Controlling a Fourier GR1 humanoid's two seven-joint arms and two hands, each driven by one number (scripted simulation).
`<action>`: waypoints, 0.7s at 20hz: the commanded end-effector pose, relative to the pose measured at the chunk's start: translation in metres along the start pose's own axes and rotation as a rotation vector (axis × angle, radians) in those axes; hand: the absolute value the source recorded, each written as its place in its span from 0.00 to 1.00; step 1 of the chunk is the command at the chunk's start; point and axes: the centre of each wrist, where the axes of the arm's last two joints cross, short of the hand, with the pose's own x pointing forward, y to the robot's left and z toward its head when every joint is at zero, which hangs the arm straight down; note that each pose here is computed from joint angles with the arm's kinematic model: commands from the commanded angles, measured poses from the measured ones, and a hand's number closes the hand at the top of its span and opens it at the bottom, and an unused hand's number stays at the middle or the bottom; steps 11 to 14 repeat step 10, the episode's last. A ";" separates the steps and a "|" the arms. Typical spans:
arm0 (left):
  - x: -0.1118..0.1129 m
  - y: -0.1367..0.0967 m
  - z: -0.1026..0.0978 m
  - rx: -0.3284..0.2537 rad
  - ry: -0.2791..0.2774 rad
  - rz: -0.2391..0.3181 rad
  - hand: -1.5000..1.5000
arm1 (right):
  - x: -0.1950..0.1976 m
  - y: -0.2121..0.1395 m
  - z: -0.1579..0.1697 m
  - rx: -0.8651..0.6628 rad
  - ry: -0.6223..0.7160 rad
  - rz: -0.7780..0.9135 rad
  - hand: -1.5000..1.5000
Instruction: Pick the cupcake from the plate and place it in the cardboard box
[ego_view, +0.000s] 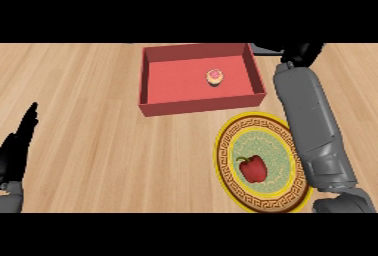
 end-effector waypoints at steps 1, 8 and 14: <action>-0.005 0.013 -0.004 0.024 0.023 0.002 0.50 | -0.022 -0.023 0.012 0.009 0.011 0.009 0.00; 0.002 0.012 -0.005 0.034 -0.001 -0.002 0.50 | -0.040 -0.100 0.021 0.066 0.017 0.075 0.00; -0.007 0.011 0.005 0.030 0.015 -0.016 0.50 | -0.049 -0.120 0.039 0.113 0.008 0.092 0.00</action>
